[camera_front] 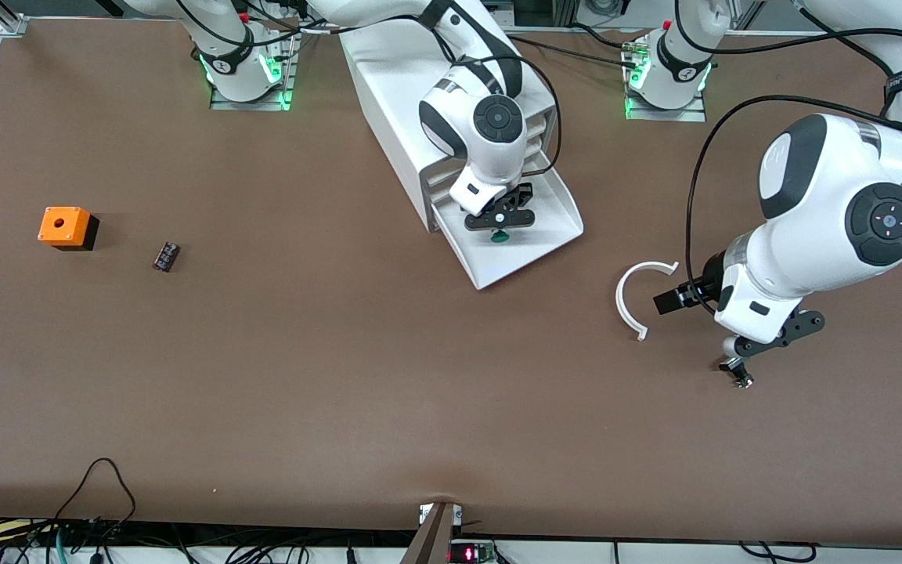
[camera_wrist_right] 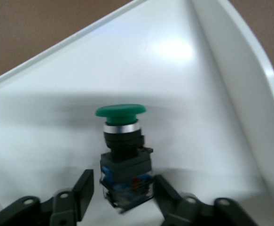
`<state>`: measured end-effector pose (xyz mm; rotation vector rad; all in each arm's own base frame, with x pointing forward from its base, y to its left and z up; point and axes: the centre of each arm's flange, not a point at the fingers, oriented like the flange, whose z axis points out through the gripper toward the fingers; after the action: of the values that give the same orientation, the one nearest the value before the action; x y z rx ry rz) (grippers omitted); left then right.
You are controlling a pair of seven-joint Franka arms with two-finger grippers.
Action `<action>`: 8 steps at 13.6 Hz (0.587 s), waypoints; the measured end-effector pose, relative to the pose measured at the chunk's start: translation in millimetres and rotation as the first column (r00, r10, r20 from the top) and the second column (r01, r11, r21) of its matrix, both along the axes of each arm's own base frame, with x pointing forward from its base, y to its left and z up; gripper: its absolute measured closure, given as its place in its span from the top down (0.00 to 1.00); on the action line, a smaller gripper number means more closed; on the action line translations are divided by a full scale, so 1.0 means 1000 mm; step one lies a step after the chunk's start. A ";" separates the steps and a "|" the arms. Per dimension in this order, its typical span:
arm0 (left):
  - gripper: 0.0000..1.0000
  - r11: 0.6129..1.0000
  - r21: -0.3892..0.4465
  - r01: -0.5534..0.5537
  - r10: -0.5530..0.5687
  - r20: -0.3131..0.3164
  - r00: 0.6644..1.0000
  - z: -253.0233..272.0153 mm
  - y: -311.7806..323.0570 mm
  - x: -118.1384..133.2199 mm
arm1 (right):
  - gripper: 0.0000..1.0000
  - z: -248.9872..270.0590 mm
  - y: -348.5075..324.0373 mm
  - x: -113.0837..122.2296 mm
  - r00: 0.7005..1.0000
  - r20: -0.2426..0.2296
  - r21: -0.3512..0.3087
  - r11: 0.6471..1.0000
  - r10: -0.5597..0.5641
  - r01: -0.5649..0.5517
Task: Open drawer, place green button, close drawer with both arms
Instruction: 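Release the green button into the drawer and raise the right gripper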
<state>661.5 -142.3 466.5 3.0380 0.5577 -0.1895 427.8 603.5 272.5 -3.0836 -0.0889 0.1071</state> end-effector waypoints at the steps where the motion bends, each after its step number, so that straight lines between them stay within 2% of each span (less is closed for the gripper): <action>1: 1.00 1.000 0.000 0.000 0.000 0.000 1.000 0.000 0.000 0.000 | 0.77 0.006 -0.004 0.009 1.000 0.016 0.000 1.000 -0.012 0.012; 3: 1.00 1.000 0.000 -0.004 0.004 -0.001 1.000 0.000 -0.003 -0.001 | 0.97 0.031 -0.020 0.035 0.997 0.059 0.003 0.999 -0.047 0.047; 6: 1.00 0.999 0.005 -0.047 0.047 -0.008 0.999 -0.007 -0.016 -0.002 | 1.00 0.103 -0.066 0.085 0.986 0.136 0.026 0.995 -0.094 0.091; 8: 1.00 0.996 0.003 -0.089 0.089 0.012 0.996 -0.015 -0.030 0.001 | 1.00 0.152 -0.119 0.120 0.986 0.145 0.038 0.996 -0.086 0.081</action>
<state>662.0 -172.5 451.4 3.0079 0.6918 -0.1665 548.1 484.8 424.3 -3.0536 0.0326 -0.1243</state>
